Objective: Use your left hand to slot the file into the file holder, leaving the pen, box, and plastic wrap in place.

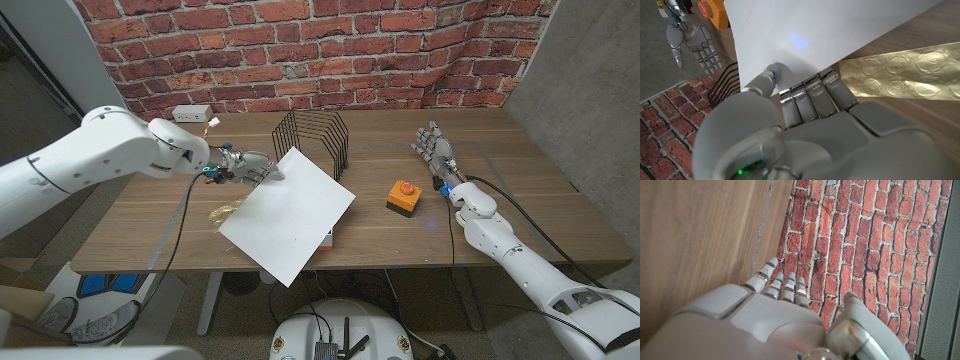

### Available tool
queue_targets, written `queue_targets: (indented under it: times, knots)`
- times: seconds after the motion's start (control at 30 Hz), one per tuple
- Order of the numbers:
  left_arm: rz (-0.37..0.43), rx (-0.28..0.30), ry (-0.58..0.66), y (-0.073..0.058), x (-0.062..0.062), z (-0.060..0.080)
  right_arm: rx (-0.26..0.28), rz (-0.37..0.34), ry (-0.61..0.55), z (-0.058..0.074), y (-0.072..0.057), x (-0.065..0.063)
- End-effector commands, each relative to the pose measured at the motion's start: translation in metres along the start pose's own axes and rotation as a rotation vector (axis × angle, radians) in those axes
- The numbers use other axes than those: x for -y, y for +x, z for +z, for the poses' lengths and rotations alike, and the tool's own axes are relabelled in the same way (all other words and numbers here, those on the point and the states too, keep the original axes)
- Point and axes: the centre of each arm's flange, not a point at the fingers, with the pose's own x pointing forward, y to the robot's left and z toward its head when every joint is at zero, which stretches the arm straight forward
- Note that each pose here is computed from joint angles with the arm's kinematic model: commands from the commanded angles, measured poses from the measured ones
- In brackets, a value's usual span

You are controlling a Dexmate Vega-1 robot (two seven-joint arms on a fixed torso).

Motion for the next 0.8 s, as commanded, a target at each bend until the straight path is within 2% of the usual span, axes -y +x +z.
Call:
queue_targets:
  times: [0.03,0.13,0.37,0.57,0.7,0.8]
  knots:
    - [0.052,0.023,0.156,-0.003,0.001,0.018,0.000,-0.002,0.002,-0.001,-0.003,0.001]
    - [0.062,0.023,0.178,-0.004,0.002,0.020,-0.002,-0.001,0.002,-0.001,-0.003,0.001]
    - [0.107,0.067,0.263,-0.007,0.006,0.026,-0.001,-0.001,0.003,-0.001,-0.005,0.001]
    - [0.125,0.093,0.328,-0.007,0.005,0.029,0.000,-0.004,0.006,-0.001,-0.006,0.001]
    - [0.129,0.099,0.389,-0.008,0.002,0.034,0.002,-0.007,0.011,-0.002,-0.003,0.000]
    - [0.131,0.084,0.430,-0.007,0.001,0.038,0.003,-0.006,0.014,-0.003,-0.001,-0.001]
